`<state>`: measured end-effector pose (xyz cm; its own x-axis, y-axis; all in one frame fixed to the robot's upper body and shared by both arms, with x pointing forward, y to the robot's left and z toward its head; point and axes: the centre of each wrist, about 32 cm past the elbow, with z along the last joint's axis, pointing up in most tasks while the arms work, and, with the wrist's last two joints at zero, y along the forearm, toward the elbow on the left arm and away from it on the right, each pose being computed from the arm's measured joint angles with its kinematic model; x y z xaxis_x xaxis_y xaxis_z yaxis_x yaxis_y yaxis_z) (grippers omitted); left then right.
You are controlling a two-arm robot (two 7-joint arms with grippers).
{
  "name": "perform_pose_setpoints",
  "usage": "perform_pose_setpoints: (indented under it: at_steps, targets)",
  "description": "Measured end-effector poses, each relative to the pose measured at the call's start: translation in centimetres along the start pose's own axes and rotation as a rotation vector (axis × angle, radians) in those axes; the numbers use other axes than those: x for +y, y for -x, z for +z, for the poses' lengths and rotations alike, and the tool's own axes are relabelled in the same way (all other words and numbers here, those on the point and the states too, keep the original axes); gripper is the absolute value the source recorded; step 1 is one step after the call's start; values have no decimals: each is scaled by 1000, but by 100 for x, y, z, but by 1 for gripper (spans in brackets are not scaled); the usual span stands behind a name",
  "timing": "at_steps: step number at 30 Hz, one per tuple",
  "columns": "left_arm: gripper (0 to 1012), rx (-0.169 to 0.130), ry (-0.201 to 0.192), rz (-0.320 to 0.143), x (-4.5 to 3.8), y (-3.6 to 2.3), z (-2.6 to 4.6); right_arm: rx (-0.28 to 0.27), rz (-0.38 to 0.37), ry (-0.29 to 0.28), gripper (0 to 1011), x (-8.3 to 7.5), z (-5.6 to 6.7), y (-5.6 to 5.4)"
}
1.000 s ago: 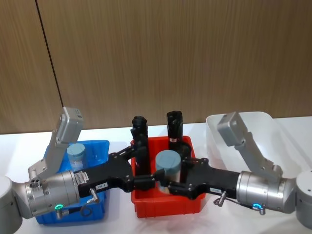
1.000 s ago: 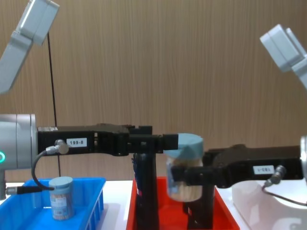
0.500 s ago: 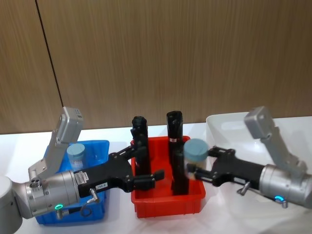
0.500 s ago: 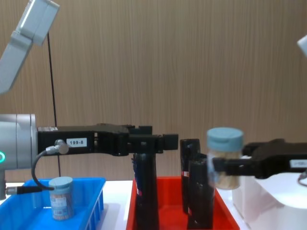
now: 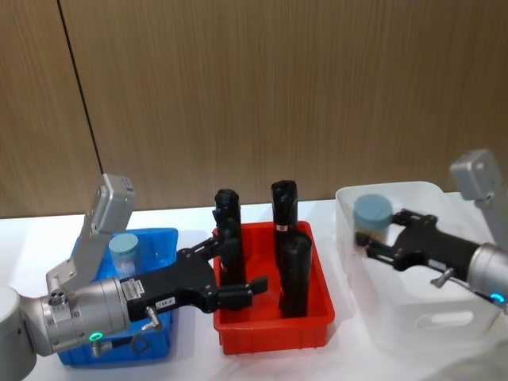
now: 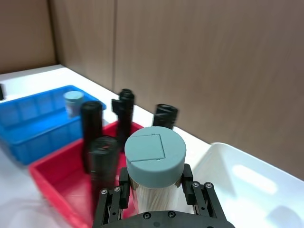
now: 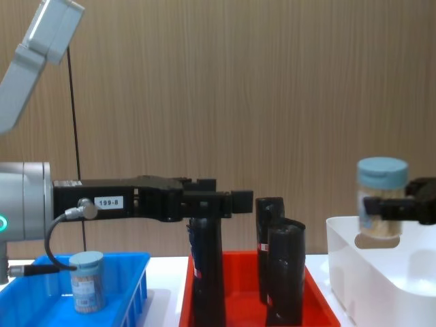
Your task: Pick the cotton swabs from the blue box and place them into the white box.
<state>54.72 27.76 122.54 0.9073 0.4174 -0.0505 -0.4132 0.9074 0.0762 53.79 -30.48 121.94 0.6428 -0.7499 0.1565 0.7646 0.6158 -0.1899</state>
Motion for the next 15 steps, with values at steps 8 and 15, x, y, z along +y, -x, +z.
perform_pose_setpoints:
  at_steps: [8,15]
  targets:
    - [1003,0,0,0,0,0,0,-20,-83,29,636,-60,-25,-167]
    - [1003,0,0,0,0,0,0,-25,-144,68,636,-63,-96,-277]
